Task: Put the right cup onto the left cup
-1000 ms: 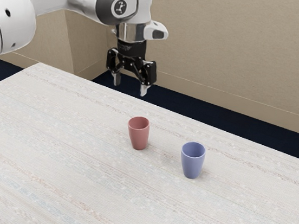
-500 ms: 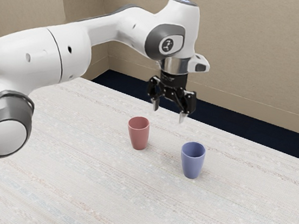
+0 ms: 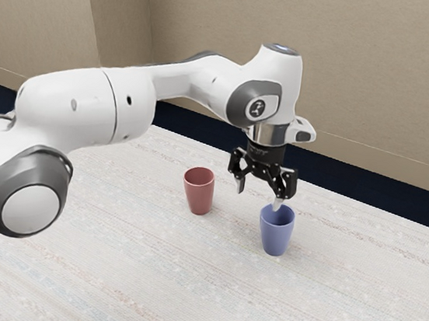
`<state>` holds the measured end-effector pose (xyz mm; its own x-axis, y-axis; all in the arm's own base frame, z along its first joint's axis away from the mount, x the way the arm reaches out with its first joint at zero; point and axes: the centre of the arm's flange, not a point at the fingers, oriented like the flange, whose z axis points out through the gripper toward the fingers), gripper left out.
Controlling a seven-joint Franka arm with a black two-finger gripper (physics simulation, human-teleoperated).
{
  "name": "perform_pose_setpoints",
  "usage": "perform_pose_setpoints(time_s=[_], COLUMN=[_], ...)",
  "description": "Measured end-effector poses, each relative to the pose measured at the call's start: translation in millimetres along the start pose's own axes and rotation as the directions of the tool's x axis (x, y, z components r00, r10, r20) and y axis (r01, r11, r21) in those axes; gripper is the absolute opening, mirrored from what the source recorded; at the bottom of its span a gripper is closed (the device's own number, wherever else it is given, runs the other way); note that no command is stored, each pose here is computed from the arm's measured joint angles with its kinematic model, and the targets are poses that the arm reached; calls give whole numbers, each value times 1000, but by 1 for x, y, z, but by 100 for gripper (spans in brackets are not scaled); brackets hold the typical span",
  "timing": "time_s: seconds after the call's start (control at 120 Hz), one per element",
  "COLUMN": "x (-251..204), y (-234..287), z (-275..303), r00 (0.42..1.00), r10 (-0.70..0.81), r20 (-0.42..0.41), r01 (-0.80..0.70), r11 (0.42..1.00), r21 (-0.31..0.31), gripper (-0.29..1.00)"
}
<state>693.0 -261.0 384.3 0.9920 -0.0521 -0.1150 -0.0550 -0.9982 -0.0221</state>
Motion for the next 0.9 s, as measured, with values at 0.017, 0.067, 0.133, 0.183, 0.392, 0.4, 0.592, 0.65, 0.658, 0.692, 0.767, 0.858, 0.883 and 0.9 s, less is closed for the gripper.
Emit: perform_pose_setpoints(time_s=[0.017, 0.067, 0.133, 0.183, 0.392, 0.4, 0.592, 0.65, 0.658, 0.692, 0.767, 0.858, 0.883, 0.9], x=[3, 12, 23, 27, 32, 32, 38, 39, 39, 40, 40, 41, 41, 41], y=[0, 0, 0, -1, -3, -3, -2, -2, -2, -2, -2, -2, -2, -2], z=[1, 3, 4, 5, 18, 20, 54, 59, 60, 62, 65, 66, 66, 66], r00=[1000, 1000, 998, 997, 997, 998, 999, 999, 999, 999, 999, 999, 999, 999], r10=[-1, -3, -7, -10, -15, -15, -17, -18, -18, -19, -20, -21, -20, -20], r20=[-6, -31, -61, -72, -70, -68, -42, -41, -41, -40, -39, -41, -41, -42], r01=[1, 3, 7, 10, 16, 16, 18, 19, 19, 20, 21, 21, 21, 21], r11=[1000, 1000, 1000, 1000, 1000, 1000, 1000, 1000, 1000, 1000, 1000, 1000, 1000, 1000], r21=[1, 4, 3, 4, 10, 10, 17, 18, 18, 18, 18, 18, 18, 18], gripper=[70, 70, 70, 70, 70, 70, 70, 70, 70, 70, 70, 64, 60, 57])
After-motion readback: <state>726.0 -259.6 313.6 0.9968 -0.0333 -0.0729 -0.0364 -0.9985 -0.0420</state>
